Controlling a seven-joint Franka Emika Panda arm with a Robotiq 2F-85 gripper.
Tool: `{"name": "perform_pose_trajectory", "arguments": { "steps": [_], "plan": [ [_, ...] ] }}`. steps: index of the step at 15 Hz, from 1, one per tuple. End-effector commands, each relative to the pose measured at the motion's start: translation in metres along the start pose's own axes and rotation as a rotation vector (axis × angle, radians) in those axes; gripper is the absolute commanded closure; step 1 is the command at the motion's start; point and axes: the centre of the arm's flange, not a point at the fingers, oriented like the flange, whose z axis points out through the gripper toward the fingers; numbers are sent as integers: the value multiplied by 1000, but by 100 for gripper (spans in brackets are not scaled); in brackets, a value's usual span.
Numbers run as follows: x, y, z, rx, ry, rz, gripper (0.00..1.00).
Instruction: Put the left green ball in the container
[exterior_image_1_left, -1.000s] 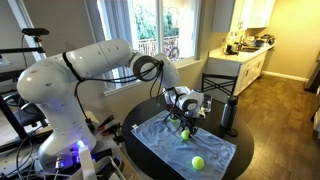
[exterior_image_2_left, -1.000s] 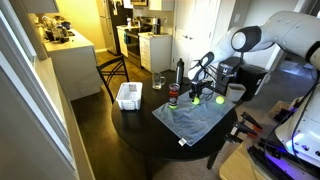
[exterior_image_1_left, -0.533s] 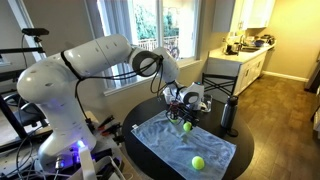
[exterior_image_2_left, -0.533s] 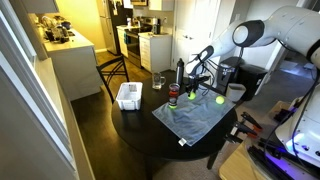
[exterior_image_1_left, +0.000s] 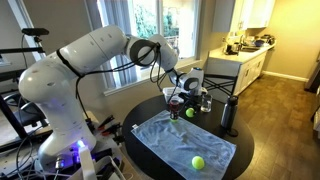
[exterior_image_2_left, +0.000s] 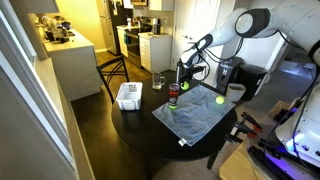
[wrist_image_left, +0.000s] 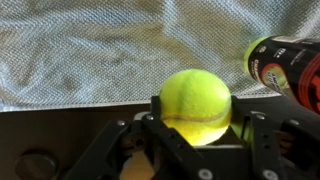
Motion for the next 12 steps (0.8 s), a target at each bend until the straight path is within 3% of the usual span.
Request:
{"name": "perform_pose_trajectory", "arguments": {
  "steps": [1,6,12],
  "plan": [
    [-12,-30,-40,-3,65,-69,59],
    [-5,-68,-84,-46,193,-133,59],
    [-8,-102,-102,-29,193,-182,59]
  ]
}}
